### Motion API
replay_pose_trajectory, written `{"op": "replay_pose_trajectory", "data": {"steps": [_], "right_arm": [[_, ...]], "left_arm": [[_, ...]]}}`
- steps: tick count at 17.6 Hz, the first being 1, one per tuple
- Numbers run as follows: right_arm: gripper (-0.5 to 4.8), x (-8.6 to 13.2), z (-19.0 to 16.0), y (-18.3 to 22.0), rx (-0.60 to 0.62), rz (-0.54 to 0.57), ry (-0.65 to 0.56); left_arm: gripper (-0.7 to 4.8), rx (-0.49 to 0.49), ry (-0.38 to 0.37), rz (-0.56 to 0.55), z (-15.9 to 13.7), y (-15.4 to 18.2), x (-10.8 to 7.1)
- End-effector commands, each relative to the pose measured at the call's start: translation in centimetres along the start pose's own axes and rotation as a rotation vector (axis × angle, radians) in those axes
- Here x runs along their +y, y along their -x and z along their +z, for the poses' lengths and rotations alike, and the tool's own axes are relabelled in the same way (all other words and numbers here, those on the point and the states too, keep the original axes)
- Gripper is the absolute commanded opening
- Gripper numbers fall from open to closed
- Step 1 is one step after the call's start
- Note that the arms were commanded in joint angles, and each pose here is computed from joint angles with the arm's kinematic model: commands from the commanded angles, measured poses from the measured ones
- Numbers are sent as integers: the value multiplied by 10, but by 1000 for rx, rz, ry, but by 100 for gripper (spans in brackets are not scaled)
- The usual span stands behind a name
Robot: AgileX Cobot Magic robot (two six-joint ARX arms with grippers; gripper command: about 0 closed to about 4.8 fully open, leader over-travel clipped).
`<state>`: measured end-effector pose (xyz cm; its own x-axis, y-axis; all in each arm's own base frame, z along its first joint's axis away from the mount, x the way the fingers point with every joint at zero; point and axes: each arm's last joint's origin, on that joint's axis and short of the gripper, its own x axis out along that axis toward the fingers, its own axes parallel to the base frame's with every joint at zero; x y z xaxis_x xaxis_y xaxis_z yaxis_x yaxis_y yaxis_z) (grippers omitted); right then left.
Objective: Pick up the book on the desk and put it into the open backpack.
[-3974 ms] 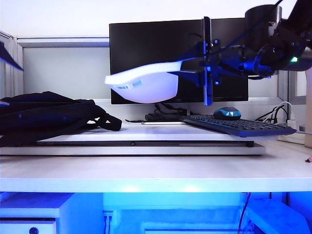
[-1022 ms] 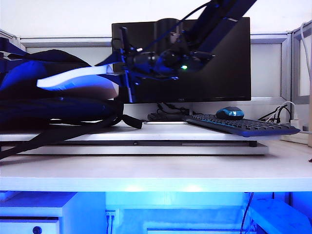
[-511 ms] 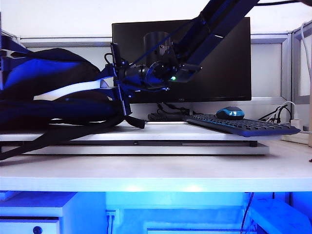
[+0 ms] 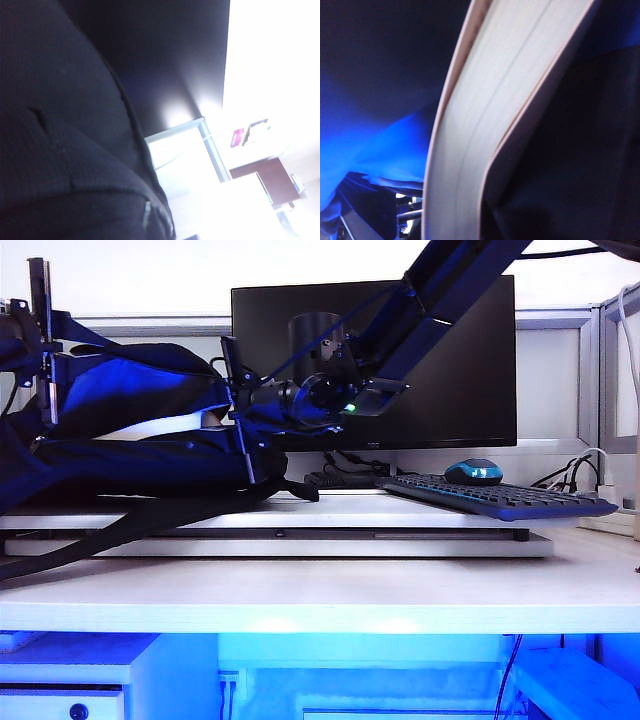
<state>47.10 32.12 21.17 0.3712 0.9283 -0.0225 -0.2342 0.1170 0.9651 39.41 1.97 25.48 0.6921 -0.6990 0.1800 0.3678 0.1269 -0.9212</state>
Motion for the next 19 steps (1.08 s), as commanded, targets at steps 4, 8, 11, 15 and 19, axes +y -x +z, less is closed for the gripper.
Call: {"op": "replay_pose_trajectory", "data": {"steps": [4, 8, 11, 15, 19], "right_arm": [[-9, 25, -5, -5, -2, 92, 71], [-9, 23, -6, -6, 3, 68, 54], [-9, 23, -6, -6, 0, 68, 54], [-4, 23, -7, -7, -10, 66, 54], [332, 23, -7, -7, -9, 67, 54]], "left_arm": [[-6, 155, -89, -132, -18, -20, -25], [-6, 183, -82, -144, -27, -28, -26], [-5, 168, -80, -145, -28, -29, -27], [-4, 167, -82, -146, -27, -29, -27], [248, 157, -86, -145, -27, -29, -27]]}}
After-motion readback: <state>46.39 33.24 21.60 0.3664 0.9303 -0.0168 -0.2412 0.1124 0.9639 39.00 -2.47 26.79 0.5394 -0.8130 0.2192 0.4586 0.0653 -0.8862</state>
